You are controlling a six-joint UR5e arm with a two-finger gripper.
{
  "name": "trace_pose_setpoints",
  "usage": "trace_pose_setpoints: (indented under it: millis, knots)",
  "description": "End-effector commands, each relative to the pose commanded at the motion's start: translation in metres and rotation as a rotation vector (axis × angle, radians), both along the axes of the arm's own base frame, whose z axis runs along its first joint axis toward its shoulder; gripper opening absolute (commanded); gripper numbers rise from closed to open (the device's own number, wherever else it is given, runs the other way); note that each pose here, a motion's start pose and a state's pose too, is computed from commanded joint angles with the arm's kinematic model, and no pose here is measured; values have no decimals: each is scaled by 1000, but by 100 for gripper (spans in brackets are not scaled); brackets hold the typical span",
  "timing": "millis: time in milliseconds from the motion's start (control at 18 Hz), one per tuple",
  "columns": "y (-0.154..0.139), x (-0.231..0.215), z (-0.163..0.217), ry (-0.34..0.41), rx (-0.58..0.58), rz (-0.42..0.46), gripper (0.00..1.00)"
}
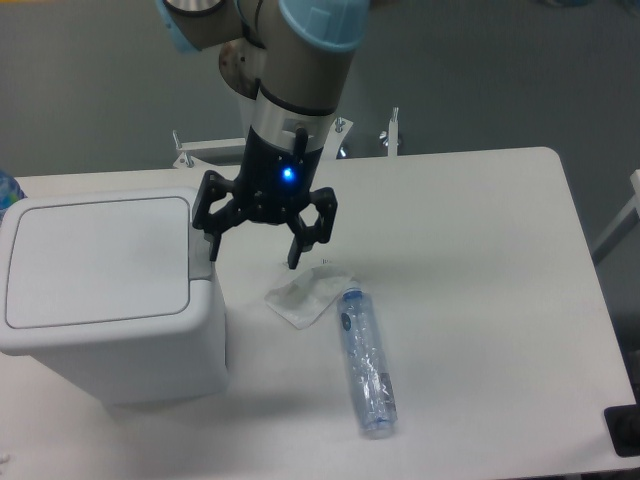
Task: Open the trash can
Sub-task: 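Lower the gripper finger onto the lid's raised tab edge, then push down on the lid tab to flip the lid open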
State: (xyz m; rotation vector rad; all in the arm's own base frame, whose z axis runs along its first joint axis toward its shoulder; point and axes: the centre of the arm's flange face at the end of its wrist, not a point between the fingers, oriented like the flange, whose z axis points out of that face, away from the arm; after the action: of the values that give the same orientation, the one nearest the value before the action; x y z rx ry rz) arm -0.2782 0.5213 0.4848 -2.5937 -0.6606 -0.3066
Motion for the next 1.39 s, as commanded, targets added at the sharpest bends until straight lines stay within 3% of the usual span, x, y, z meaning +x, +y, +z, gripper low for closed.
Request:
trace_pose_setpoints:
  millis: [1389]
  knots:
    - [2, 5, -11, -9, -12, -13, 100]
